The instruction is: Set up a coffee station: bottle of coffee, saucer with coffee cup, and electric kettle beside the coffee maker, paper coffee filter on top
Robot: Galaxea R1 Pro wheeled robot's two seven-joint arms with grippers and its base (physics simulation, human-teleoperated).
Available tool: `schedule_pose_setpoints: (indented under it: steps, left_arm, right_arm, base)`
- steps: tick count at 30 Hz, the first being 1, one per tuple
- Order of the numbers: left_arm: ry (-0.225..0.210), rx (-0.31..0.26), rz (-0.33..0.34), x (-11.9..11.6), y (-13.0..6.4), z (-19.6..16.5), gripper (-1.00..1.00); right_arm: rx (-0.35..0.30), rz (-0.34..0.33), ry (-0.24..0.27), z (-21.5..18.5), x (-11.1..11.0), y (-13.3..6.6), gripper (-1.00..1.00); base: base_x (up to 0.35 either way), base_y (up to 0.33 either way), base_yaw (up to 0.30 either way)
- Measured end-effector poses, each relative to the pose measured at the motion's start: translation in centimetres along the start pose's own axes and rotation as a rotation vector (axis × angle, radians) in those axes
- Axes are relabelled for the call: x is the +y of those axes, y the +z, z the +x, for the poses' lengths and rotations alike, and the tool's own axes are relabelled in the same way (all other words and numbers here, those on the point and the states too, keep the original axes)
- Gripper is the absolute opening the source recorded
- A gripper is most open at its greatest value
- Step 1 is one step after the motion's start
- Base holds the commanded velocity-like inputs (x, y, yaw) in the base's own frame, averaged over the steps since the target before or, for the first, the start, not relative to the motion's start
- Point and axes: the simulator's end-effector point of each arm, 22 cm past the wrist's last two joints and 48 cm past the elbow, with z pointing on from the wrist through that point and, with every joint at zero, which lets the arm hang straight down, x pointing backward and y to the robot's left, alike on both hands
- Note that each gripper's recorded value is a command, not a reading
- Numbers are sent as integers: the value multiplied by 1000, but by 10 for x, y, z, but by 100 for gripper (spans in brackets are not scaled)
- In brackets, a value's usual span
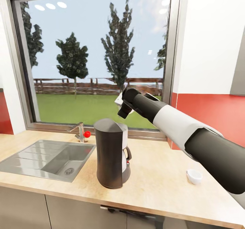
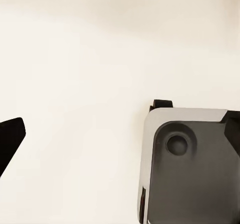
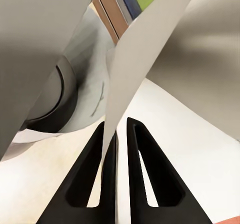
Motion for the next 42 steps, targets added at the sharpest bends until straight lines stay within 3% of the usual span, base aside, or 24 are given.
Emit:
schedule_pose_setpoints:
  steps: [19, 23, 29, 42]
  left_arm:
    - [0, 0, 0, 0, 0, 0, 100]
    - [3, 47, -7, 5, -2, 28, 100]
    - [8, 78, -6, 4, -4, 54, 100]
    - [7, 87, -1, -1, -5, 58, 100]
  right_arm:
    - [6, -5, -1, 3, 3, 3, -100]
    - [1, -8, 2, 4, 7, 6, -100]
    - [-7, -13, 23, -1, -1, -1, -100]
    - [-31, -50, 89, -4, -4, -4, -100]
  base:
    - [0, 0, 0]
    - [0, 0, 0]
    - [0, 0, 0]
    - [0, 0, 0]
